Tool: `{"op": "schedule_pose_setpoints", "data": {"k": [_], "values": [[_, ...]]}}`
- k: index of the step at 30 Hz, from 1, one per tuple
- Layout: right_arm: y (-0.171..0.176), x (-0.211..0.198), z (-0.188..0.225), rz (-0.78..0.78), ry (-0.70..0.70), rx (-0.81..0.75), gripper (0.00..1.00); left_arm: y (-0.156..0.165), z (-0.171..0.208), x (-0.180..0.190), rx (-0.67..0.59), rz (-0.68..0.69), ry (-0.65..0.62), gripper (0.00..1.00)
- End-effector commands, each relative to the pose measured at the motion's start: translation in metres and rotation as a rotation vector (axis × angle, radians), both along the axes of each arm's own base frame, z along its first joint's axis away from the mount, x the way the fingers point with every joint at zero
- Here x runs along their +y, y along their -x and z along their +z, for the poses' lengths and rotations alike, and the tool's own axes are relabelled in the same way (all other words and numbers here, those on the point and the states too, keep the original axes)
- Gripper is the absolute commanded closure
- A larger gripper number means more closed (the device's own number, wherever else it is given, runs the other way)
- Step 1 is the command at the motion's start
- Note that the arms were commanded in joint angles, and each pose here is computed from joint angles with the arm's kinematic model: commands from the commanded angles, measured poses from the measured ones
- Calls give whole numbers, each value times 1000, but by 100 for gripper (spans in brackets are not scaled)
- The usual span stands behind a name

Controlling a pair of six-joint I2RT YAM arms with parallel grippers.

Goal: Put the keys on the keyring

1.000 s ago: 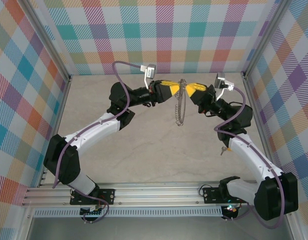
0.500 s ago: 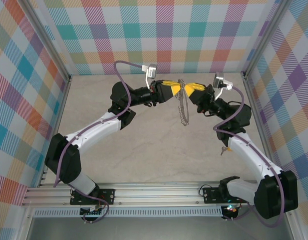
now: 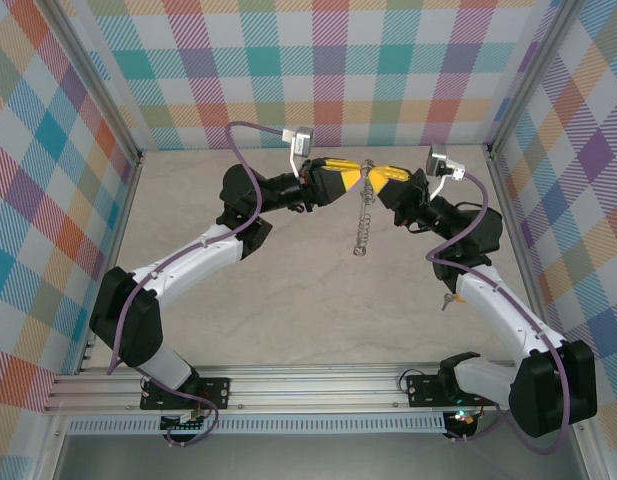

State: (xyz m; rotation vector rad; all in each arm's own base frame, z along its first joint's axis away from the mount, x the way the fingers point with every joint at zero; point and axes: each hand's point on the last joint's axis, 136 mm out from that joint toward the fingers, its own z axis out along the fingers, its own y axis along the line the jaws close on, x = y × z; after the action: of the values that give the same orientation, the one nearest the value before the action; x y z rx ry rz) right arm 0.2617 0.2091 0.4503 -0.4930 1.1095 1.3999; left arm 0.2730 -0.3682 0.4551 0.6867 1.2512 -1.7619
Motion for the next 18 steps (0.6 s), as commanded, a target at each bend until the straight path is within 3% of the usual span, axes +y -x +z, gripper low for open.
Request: {"op": "schedule_pose_setpoints", "data": {"k": [1,10,18], "values": [[10,-3,23,5,-39,-78,100,19,23,4,-78,-13,56,69],[11,0,23,20,-37,-74,100,17,22,-4,-79,-26,50,69],[11,1,21,17,-32,-72,100,16,19,-7,-78,-28,44,83]]}}
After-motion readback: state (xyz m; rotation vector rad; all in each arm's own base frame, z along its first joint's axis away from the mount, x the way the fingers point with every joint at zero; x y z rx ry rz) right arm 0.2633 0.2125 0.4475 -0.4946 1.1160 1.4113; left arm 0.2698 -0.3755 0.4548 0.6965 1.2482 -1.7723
